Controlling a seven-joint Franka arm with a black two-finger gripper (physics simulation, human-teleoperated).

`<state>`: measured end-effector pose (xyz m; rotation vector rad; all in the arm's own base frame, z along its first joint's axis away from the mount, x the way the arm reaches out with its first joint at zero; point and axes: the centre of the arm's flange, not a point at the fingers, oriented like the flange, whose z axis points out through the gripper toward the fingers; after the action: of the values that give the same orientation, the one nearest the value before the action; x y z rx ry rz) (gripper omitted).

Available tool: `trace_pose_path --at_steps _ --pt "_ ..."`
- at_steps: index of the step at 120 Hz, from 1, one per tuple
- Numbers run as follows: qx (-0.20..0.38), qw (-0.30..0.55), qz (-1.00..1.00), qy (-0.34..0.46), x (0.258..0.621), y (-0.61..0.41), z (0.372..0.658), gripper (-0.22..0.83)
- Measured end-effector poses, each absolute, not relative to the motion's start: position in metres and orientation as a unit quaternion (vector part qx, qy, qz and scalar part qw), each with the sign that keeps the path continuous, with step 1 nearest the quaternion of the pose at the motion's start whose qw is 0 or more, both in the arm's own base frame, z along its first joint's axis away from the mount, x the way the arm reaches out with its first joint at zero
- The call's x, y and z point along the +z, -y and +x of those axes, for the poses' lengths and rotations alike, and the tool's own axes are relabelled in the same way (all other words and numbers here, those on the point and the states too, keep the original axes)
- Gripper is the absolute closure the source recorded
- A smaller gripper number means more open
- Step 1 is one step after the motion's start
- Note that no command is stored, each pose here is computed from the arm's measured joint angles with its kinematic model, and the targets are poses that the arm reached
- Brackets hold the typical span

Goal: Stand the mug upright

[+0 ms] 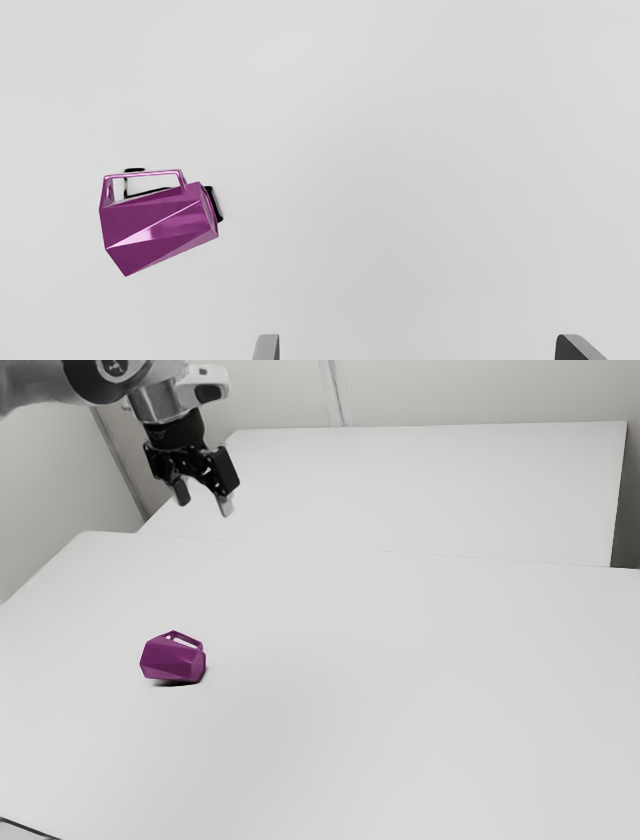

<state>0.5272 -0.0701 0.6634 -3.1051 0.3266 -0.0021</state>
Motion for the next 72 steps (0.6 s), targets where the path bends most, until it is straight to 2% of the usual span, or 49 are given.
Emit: trace_pose_path --at_steps 26,42,53,60,72 --pt "0.001 -0.028 -0.998 -0.063 0.635 0.03 0.53 0.0" --pt "0.01 -0.075 -0.997 0.03 0.61 -0.07 0.528 0.0" --pt "0.007 -0.113 -0.988 0.102 0.592 -0.163 0.511 0.0" --pt "0.012 -0.146 -0.979 0.144 0.565 -0.223 0.5 0.0" --pt "0.031 -0.215 -0.958 0.189 0.485 -0.302 0.494 0.0"
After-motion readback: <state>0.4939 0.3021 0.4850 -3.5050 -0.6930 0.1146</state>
